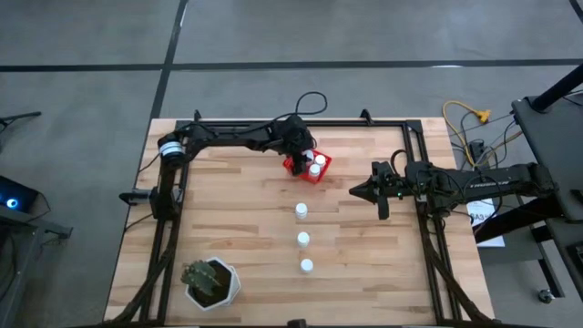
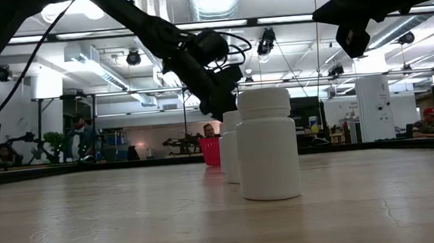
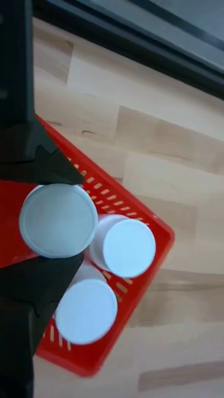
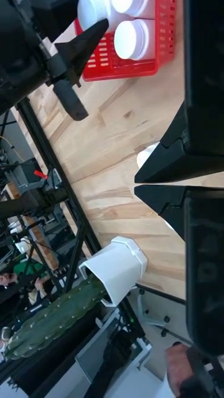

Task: Pick and place pill bottles into a basket
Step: Put the white pill bottle into the red bin

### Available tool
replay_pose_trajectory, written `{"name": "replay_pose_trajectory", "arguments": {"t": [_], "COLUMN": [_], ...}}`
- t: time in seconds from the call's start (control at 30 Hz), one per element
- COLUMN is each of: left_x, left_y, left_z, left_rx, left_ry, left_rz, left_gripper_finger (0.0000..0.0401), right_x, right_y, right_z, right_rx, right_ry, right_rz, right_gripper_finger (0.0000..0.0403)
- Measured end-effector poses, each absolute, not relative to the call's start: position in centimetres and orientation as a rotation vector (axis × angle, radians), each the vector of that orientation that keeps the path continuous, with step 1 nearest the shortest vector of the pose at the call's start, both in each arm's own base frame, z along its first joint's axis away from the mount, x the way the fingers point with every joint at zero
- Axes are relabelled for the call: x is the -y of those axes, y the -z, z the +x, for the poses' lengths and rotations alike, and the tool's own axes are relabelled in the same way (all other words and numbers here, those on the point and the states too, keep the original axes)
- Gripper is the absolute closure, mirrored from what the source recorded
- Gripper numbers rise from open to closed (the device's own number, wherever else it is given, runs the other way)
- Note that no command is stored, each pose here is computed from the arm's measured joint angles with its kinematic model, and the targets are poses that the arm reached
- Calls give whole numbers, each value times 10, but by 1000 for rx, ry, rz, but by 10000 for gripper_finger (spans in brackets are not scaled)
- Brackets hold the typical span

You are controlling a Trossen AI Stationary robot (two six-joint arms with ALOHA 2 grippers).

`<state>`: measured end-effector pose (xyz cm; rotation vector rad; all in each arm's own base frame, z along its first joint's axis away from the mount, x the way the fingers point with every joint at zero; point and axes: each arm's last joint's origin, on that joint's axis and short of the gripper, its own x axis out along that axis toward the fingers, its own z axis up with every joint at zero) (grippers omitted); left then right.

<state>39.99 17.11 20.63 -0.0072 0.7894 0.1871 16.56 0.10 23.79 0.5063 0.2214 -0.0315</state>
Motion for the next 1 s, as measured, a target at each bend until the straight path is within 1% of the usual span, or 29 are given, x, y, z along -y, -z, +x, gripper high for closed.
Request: {"name": "replay_pose_trajectory", "arguments": {"t": [0.63,0.83,1.0], "left_x": [-175,-179,-179], "left_y": [-205,-194,-194], "left_z": [402,402,403], "left_rx": [-766,-794,-790], "left_ry": [-195,-197,-190], "left_rz": [-2,-16,-18], "left_gripper_finger": [259,259,259], "right_x": [-1,-1,-1], "right_y": [-238,-238,-238], "right_z": [166,166,166], "right_rx": [-221,-220,-220], "right_ry": [33,33,33], "right_rz": [523,521,524], "right_gripper_finger": [394,394,394]}}
